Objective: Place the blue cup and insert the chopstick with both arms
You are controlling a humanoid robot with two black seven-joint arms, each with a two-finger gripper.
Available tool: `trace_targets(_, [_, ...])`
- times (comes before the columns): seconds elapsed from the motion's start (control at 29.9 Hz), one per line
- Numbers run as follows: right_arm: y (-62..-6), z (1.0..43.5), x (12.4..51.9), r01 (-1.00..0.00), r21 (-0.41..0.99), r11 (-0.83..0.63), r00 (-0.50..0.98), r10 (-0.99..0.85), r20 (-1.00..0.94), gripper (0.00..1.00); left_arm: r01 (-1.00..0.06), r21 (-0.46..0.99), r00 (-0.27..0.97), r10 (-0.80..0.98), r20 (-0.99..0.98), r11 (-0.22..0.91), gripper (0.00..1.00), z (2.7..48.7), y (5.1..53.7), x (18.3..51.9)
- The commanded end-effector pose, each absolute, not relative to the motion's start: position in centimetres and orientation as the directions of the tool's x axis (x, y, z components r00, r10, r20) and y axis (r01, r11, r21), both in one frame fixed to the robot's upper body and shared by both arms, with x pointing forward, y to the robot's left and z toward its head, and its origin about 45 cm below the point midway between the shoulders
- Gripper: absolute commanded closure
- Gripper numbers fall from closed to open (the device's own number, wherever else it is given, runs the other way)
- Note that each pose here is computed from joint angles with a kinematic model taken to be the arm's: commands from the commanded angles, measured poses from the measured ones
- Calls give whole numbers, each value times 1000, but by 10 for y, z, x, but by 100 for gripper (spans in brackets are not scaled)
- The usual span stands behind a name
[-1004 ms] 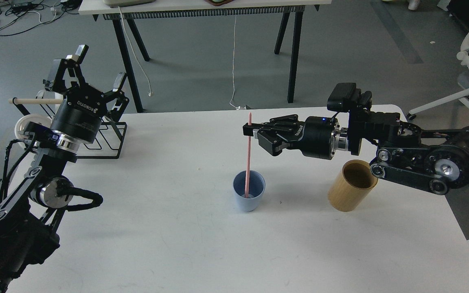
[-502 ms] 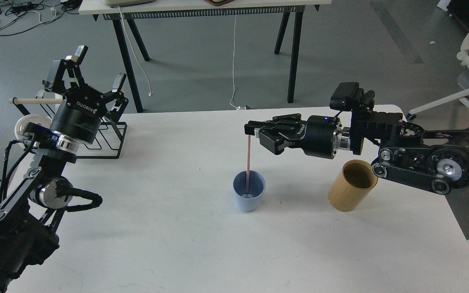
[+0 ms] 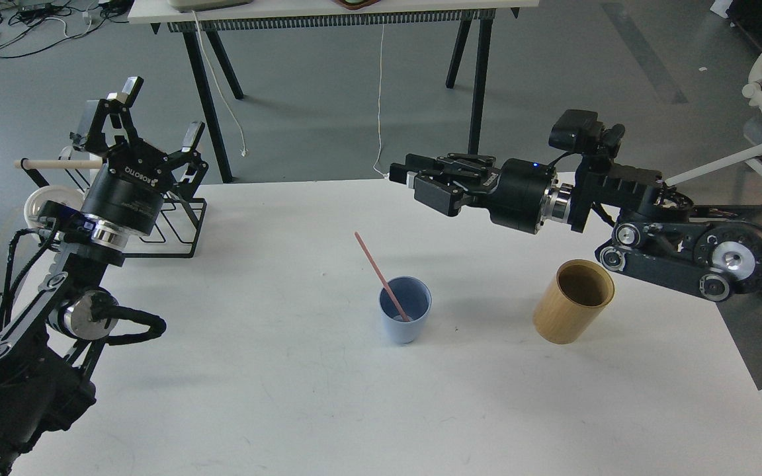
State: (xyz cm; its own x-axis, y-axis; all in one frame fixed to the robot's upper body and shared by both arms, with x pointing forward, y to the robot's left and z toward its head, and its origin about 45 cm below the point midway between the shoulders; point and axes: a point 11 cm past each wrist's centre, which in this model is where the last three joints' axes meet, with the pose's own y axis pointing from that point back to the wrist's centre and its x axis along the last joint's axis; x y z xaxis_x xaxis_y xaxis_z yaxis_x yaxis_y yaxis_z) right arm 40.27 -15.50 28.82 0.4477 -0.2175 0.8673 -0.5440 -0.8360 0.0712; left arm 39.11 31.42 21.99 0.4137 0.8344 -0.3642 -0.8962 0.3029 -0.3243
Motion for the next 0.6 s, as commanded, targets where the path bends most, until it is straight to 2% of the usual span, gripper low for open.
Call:
trace_targets(0.0, [-167,299,413,-658,-30,-752,515,-479,710,5,-893,-328,420,835,-355,310,1,223,314,393])
trace_targets(0.13, [-191,307,418,-763,-128,-634,518,-718,464,3,-880,-350,434,845,-313,323,1,240,318,402])
trace_targets(0.27, [-219,314,417,-817,-210,-538,519,-843,139,3,-896,-328,394,877,-275,299,1,246,341,412])
trace_targets(0.4, [-245,305,407,-809,-268,-524,567,-815,-119,3,-899,-321,387,884,-263,298,1,246,344,414])
trace_targets(0.57, [-260,287,387,-712,-296,-637,701,-672,-238,3,-897,-322,390,886,-251,303,1,248,344,416])
